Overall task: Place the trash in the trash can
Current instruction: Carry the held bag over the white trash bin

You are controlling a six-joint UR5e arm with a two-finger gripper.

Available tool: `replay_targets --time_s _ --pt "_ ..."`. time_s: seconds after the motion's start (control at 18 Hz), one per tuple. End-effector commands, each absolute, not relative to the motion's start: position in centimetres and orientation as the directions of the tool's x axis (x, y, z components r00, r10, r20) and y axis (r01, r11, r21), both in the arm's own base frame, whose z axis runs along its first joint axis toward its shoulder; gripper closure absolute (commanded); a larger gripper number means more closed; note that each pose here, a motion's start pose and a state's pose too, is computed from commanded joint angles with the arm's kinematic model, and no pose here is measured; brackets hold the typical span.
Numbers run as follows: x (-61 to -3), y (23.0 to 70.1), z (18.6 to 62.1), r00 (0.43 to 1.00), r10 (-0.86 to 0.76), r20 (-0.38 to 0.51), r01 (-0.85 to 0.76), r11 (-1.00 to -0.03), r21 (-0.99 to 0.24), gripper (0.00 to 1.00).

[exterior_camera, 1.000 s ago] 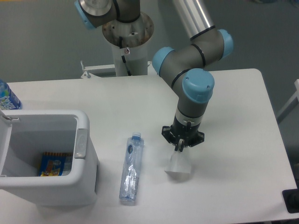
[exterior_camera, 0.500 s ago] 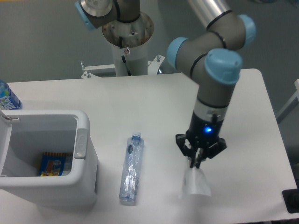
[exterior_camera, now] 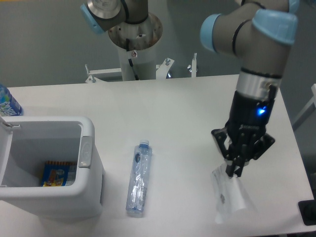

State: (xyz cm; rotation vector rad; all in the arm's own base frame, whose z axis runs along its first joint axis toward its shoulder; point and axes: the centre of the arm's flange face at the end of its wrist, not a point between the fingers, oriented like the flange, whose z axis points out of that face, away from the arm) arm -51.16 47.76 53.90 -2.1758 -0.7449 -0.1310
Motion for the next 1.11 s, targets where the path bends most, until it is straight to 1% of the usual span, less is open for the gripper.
replay_targets --time_s 0.17,0.33,0.44,0.5,0.72,0.94,1.11 --pt "-49.5 46.9 56.8 0.799 0.470 0.375 0.581 -0.444 -0.682 0.76" --pt "-47.3 47.1 57.8 0.805 0.446 0.392 0.579 -0.443 -0.685 0.76" --pt "-44.8 48.4 58.0 0.819 0.417 0.395 0.565 -0.463 -0.682 0.76" --pt "-43.0 49.8 57.5 0.822 0.397 0.407 0.564 -0.482 -0.670 0.76" --pt "-37.7 52.1 56.4 0.839 0.339 0.425 0.544 -0.533 -0.648 0.76" --pt "-34.2 53.9 57.0 0.845 0.297 0.445 0.533 -0.552 -0.642 0.76" --pt "-31.0 55.4 56.0 0.851 0.260 0.456 0.515 -0.589 -0.623 0.76"
